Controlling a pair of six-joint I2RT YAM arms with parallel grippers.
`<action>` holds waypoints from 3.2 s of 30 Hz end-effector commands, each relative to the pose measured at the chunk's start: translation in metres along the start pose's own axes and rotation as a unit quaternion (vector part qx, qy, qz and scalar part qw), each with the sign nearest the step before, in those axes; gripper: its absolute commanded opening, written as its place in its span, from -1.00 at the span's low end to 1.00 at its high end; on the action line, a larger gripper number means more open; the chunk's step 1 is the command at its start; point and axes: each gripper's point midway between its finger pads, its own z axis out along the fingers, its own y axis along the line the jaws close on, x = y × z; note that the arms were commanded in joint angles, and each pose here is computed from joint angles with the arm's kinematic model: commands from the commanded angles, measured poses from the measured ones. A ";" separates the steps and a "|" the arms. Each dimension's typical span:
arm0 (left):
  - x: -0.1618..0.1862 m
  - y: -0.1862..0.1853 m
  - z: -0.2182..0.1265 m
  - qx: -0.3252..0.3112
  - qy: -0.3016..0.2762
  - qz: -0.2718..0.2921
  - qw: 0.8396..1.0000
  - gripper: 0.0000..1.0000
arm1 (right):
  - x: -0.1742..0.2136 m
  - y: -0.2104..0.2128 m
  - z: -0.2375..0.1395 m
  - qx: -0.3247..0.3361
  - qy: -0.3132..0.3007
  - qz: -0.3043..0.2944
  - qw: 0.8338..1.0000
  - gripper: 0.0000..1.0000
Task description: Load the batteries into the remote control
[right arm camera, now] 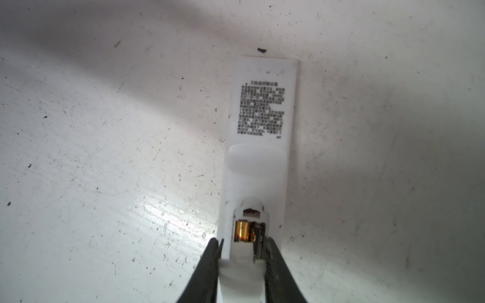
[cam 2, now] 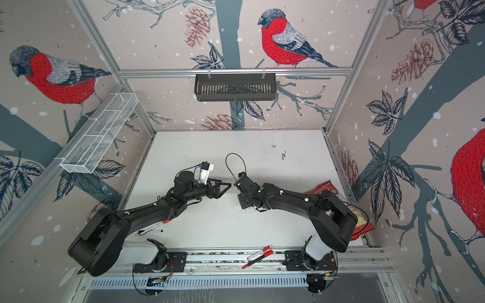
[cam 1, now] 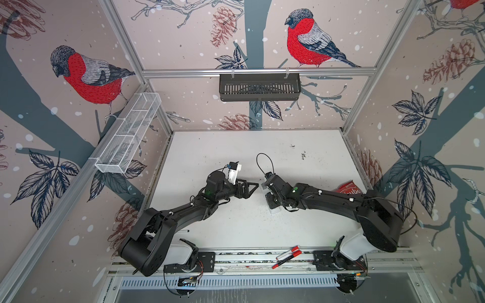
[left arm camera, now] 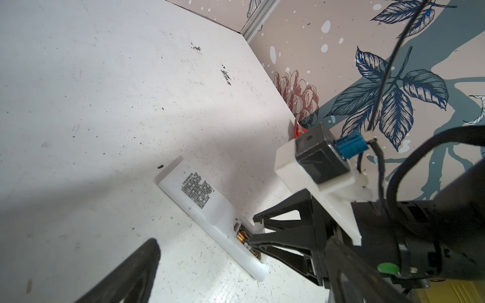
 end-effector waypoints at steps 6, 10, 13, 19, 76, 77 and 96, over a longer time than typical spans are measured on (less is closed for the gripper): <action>0.000 -0.006 -0.007 0.006 -0.004 0.010 1.000 0.97 | 0.001 -0.001 0.003 0.003 -0.004 -0.005 1.000 -0.54; -0.001 -0.006 -0.007 0.005 -0.006 0.010 1.000 0.96 | 0.002 0.000 0.004 0.004 -0.002 -0.004 1.000 -0.53; -0.002 -0.007 -0.007 0.006 -0.007 0.013 1.000 0.96 | 0.005 0.000 0.004 0.006 -0.001 -0.002 1.000 -0.52; -0.001 -0.006 -0.006 0.006 -0.006 0.013 1.000 0.96 | 0.007 0.000 0.003 0.011 -0.002 0.005 1.000 -0.50; -0.003 -0.003 0.011 0.008 0.008 0.018 1.000 0.96 | -0.056 -0.067 0.055 -0.071 -0.004 0.063 0.995 -0.41; -0.002 -0.003 0.010 0.007 0.009 0.018 1.000 0.97 | -0.056 -0.064 0.057 -0.076 -0.002 0.060 0.995 -0.42; 0.004 0.003 -0.003 -0.011 0.006 0.011 1.000 0.97 | -0.046 -0.005 0.067 -0.144 0.017 -0.018 0.989 -0.49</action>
